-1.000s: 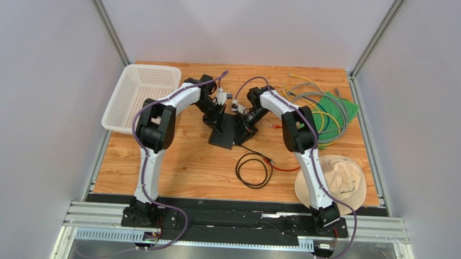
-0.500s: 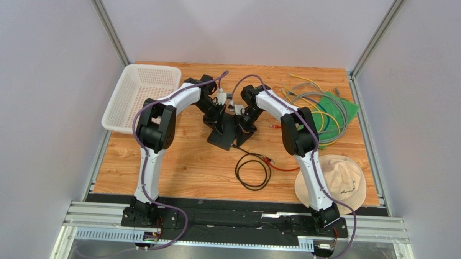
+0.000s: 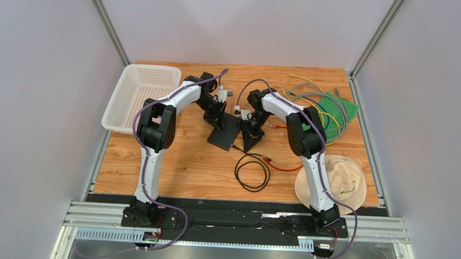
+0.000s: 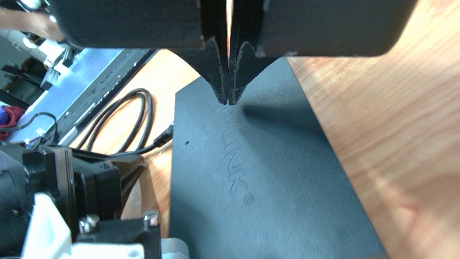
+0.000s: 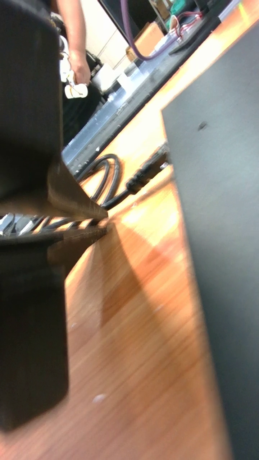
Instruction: Pull the plug from the switch port
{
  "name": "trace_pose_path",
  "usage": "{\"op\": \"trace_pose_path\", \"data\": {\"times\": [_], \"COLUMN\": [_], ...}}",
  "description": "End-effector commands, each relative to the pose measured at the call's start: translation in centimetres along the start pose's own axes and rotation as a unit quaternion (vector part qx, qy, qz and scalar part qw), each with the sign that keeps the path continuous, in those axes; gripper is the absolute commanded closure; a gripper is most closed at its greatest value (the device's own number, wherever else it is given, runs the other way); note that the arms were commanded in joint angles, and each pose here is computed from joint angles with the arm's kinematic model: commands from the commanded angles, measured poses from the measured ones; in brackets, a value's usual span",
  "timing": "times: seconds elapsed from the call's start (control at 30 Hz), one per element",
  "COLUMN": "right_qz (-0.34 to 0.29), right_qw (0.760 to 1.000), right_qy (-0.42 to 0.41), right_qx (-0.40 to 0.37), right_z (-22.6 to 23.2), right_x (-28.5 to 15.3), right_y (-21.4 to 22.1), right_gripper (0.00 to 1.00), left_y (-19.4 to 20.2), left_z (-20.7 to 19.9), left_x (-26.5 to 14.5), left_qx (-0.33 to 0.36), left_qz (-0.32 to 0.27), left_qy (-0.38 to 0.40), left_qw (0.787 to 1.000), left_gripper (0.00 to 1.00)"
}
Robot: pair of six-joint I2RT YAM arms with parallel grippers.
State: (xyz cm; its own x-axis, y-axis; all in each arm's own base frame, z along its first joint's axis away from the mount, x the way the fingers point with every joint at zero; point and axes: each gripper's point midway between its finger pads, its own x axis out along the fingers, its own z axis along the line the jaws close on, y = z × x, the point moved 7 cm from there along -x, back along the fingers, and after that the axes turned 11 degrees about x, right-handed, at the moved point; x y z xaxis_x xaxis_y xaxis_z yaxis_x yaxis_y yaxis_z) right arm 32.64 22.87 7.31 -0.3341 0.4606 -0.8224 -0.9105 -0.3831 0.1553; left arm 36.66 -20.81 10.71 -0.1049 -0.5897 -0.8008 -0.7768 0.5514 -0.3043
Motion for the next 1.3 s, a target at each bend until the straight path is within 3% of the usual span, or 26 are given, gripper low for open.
{"op": "trace_pose_path", "data": {"times": [0.0,0.1,0.3,0.33,0.47,0.57,0.67,0.8,1.27], "right_qz": [-0.053,-0.08,-0.135,-0.134,-0.123,-0.116,-0.115,-0.095,-0.04], "right_qw": [0.996,0.989,0.977,0.977,0.979,0.982,0.98,0.983,0.989], "right_qy": [0.008,-0.019,-0.072,-0.074,-0.096,-0.102,-0.117,-0.136,-0.127], "right_qx": [-0.075,-0.123,-0.148,-0.147,-0.129,-0.112,-0.109,-0.074,-0.064], "right_z": [-0.9,1.1,3.4,3.4,2.1,1.7,1.7,0.9,1.9], "right_x": [-2.2,-4.7,-6.6,-6.3,-5.0,-4.1,-3.5,-1.3,3.0], "right_y": [-1.3,-0.7,-0.7,-1.0,-2.7,-3.8,-3.8,-3.8,-2.0], "right_gripper": [0.65,0.53,0.36,0.36,0.34,0.34,0.34,0.35,0.39], "left_y": [-3.1,-3.5,-2.5,-2.2,-1.6,-1.3,-1.0,-0.3,0.7], "left_z": [-1.7,-2.3,-1.9,-1.5,0.1,1.4,1.2,2.8,4.5], "left_x": [-4.3,-6.2,-6.1,-6.0,-7.2,-8.5,-8.9,-7.0,-2.3], "left_qx": [0.03,0.012,-0.05,-0.059,-0.037,-0.012,0.01,-0.011,-0.066], "left_qz": [-0.083,-0.114,-0.122,-0.117,-0.088,-0.069,-0.054,-0.007,0.019], "left_qy": [0.0,0.008,0.025,0.014,-0.06,-0.097,-0.083,-0.071,-0.008], "left_qw": [0.996,0.993,0.991,0.991,0.994,0.993,0.995,0.997,0.998], "left_gripper": [1.0,0.98,0.71,0.64,0.53,0.51,0.5,0.5,0.56]}}
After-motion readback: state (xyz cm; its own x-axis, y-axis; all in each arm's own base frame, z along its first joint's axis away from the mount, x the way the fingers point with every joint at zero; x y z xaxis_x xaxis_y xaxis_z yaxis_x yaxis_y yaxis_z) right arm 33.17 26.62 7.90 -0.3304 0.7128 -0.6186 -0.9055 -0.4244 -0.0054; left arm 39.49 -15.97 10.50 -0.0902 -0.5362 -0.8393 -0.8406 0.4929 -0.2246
